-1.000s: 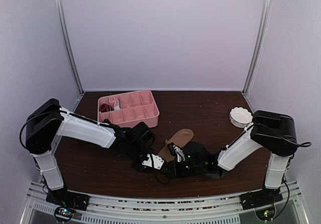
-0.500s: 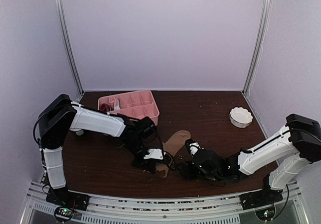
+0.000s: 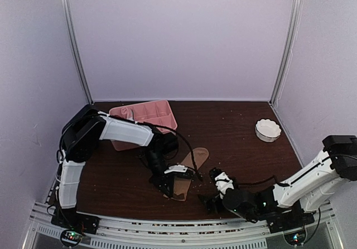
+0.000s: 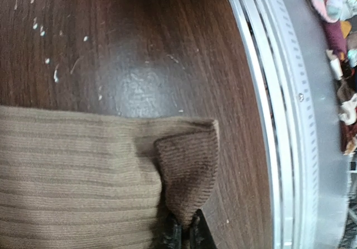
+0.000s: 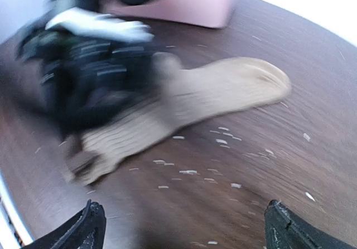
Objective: Roll the socks
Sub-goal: Roll the sock at the center of the board.
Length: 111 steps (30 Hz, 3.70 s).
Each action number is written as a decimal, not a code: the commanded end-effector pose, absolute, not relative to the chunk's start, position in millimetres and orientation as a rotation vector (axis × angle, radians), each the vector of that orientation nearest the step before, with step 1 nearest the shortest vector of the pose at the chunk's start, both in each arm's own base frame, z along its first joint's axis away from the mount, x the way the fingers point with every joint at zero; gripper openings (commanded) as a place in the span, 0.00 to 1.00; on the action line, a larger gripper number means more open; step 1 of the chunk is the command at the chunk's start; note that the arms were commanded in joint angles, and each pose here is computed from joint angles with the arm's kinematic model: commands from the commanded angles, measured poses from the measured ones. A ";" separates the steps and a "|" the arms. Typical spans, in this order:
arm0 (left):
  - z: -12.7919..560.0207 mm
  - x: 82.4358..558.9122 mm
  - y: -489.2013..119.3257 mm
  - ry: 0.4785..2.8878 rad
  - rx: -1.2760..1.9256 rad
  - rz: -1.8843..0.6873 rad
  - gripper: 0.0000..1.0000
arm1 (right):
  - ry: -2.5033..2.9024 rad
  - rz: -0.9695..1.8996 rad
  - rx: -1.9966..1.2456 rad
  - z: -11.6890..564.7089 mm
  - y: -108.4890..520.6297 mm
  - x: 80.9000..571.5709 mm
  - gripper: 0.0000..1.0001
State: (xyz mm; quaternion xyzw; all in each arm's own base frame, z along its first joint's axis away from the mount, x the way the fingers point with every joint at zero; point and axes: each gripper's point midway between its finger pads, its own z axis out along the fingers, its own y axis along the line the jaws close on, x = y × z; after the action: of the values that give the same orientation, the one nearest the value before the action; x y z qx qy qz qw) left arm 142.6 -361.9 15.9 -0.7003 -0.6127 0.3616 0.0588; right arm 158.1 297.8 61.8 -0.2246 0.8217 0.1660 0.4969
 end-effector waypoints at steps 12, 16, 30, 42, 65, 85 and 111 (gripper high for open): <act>8.5 148.4 -356.7 -1.876 -1.841 1.098 0.00 | 1.655 0.304 -1.324 55.2 412.5 105.4 0.74; 9.3 147.9 -355.3 -1.868 -1.836 1.089 0.00 | 1.640 0.225 -1.369 45.6 414.4 116.5 0.71; 7.0 150.3 -354.7 -1.860 -1.829 1.066 0.01 | 1.739 0.173 -1.513 4.7 409.0 130.0 0.29; 29.2 153.9 -352.7 -1.851 -1.883 1.141 0.27 | 2.022 0.236 -1.355 -33.9 381.6 141.4 0.03; 44.7 167.4 -341.5 -2.007 -2.552 0.886 0.67 | 2.600 0.898 -0.961 -93.2 357.3 96.9 0.00; 35.4 164.9 -342.3 -1.972 -2.713 0.731 0.54 | 2.767 0.975 -0.733 -123.3 332.4 91.0 0.00; 15.0 152.7 -335.7 -2.053 -2.533 0.827 0.36 | 2.992 0.642 -0.797 -101.0 316.2 87.6 0.00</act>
State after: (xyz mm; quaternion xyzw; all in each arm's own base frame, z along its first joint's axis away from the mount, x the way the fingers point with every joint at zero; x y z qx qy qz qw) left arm 144.5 -331.6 27.4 -0.7566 -0.5942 0.2492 -0.1114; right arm 137.7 429.8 10.8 -0.2803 0.8519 0.4104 0.1655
